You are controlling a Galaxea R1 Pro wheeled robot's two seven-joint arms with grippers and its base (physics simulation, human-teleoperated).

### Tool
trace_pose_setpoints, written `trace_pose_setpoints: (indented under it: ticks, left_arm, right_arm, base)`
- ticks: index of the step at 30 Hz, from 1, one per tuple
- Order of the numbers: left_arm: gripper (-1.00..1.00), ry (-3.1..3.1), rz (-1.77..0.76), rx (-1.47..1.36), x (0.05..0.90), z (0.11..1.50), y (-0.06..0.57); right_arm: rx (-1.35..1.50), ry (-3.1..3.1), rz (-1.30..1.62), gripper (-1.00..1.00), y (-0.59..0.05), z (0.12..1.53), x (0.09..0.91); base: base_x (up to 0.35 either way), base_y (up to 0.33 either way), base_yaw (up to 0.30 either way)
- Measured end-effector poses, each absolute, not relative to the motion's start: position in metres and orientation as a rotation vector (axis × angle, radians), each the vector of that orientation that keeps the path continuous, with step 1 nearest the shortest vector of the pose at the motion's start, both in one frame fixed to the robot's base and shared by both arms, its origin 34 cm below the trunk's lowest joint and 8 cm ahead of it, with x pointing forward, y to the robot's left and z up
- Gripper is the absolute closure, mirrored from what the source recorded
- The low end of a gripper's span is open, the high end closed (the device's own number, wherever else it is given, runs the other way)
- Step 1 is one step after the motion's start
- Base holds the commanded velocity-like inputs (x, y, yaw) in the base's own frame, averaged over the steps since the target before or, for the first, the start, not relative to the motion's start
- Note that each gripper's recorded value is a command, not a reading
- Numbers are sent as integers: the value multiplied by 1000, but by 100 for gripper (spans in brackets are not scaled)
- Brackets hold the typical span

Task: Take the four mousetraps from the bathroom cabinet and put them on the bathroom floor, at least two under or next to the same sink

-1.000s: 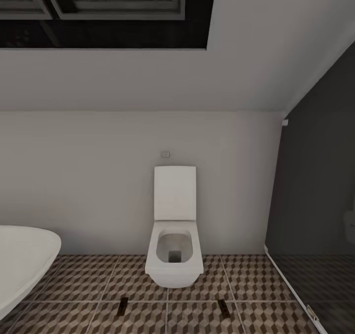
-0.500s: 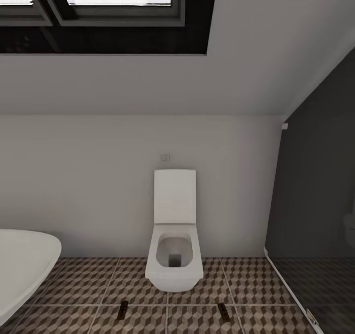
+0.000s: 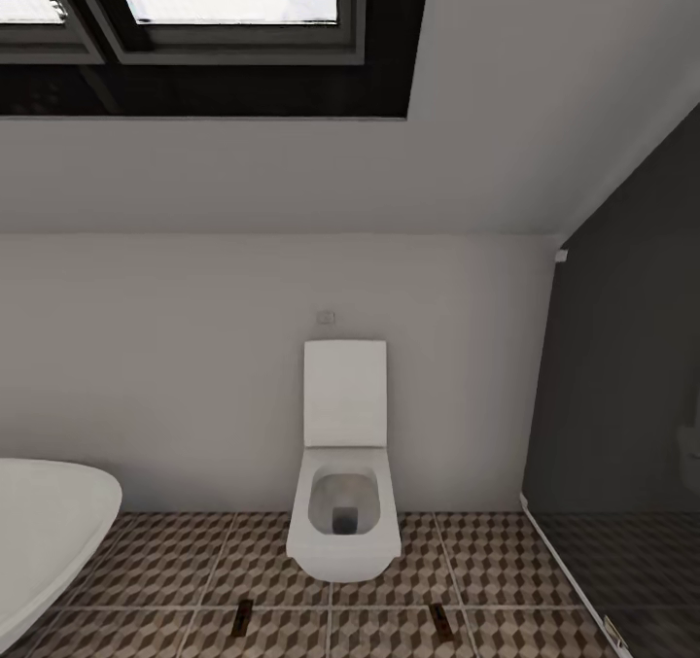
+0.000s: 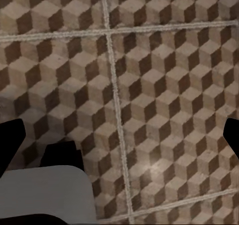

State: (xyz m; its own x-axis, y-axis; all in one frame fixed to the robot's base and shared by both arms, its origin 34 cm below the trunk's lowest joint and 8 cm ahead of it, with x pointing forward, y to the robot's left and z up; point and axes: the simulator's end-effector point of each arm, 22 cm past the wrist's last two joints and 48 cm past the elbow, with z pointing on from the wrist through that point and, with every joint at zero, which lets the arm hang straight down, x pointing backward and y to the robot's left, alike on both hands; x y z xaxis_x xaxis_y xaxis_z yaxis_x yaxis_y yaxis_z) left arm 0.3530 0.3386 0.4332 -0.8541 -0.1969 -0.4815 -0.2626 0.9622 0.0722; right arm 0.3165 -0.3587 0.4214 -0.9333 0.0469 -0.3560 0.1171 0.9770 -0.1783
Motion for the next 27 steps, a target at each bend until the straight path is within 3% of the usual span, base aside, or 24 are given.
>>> trace_pose_setpoints:
  ticks: [27]
  left_arm:
    - [-100, 2632, 187, -327, 352, 480, 339]
  right_arm:
    - [126, 2722, -251, -100, -356, 466, 303]
  base:
    - [0, 0, 0]
